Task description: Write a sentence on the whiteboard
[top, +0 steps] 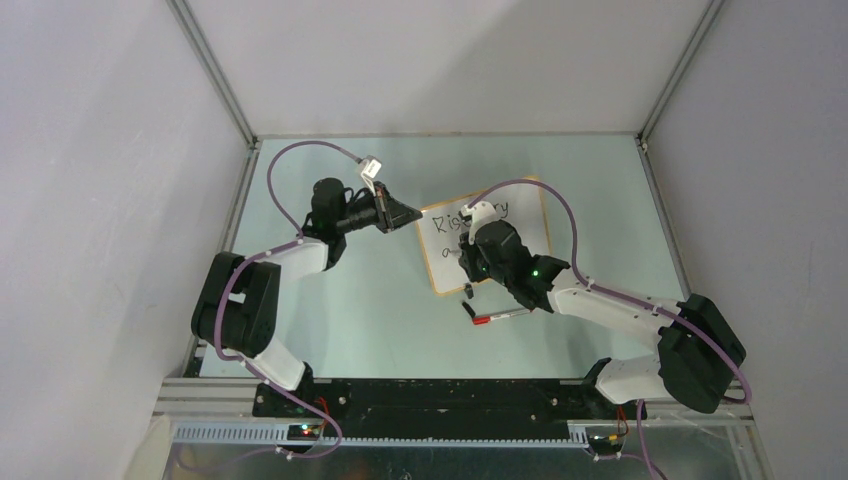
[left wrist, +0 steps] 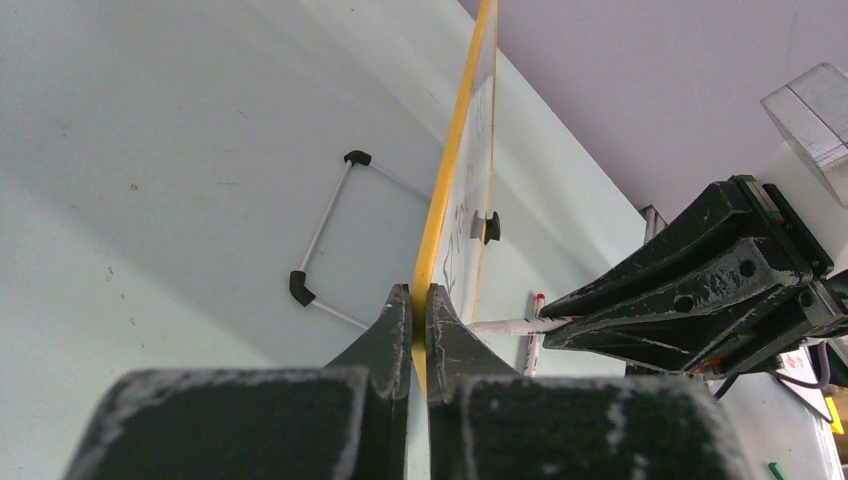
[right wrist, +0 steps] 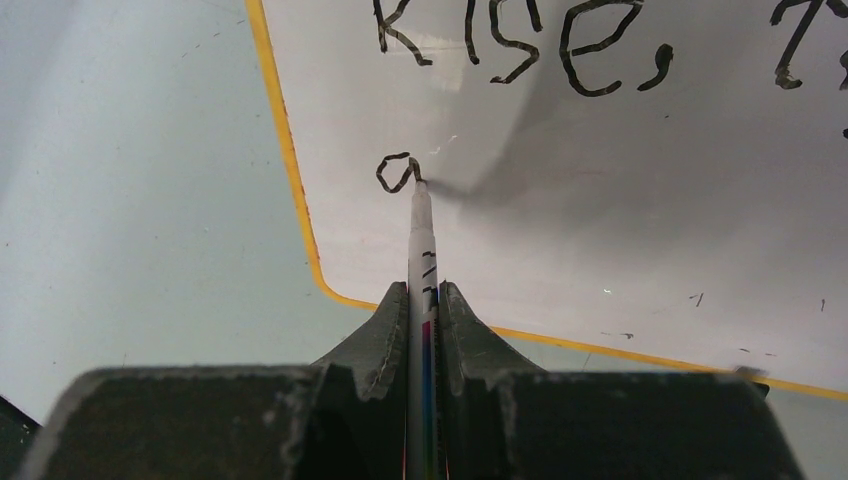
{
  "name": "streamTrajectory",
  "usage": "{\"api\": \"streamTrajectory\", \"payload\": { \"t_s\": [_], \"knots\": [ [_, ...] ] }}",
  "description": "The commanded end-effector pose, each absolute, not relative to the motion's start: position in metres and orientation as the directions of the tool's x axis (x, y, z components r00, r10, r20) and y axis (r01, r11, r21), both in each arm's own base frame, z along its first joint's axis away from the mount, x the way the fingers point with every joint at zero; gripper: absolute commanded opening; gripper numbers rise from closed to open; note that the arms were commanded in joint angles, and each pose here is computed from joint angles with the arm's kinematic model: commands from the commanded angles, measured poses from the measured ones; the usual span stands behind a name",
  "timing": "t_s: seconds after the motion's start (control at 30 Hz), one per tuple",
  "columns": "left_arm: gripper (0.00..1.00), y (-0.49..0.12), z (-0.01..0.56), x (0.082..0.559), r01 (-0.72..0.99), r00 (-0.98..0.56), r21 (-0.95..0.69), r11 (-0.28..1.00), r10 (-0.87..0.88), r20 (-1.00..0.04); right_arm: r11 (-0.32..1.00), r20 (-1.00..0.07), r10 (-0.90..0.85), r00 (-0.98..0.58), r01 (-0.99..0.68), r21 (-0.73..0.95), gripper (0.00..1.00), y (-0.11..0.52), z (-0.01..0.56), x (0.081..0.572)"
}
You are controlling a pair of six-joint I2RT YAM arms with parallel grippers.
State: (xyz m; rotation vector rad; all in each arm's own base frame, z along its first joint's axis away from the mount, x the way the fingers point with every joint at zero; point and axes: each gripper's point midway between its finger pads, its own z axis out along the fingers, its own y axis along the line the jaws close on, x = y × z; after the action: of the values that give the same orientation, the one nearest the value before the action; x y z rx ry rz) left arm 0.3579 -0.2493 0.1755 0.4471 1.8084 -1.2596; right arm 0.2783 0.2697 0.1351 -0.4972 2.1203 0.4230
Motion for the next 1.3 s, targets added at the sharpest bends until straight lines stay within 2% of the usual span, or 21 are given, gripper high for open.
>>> {"api": "streamTrajectory", "payload": {
  "t_s": [0.0,0.57,0.87,1.27],
  "knots": [
    [0.02,-0.254,0.194,0.357,0.739,-0.513,-0.53,0.416,-0.162,-0.843,0.875,-0.837,-0.185,-0.515,-0.473,0.098,0.0,0.267,0.141,0.283],
    [0.02,-0.254,0.195,0.357,0.74,-0.512,-0.529,0.416,-0.162,-0.844,0.878,-0.861,-0.155,-0.484,-0.468,0.105,0.0,0.263,0.155,0.282],
    [0.02,-0.254,0.195,0.356,0.74,-0.511,-0.528,0.416,-0.162,-0.844,0.837,-0.898,-0.098,-0.429,-0.523,0.158,0.0,0.266,0.175,0.272],
    [0.02,-0.255,0.195,0.356,0.741,-0.512,-0.529,0.414,-0.161,-0.844,0.861,-0.903,-0.046,-0.428,-0.475,0.181,0.0,0.254,0.179,0.284]
  ]
}}
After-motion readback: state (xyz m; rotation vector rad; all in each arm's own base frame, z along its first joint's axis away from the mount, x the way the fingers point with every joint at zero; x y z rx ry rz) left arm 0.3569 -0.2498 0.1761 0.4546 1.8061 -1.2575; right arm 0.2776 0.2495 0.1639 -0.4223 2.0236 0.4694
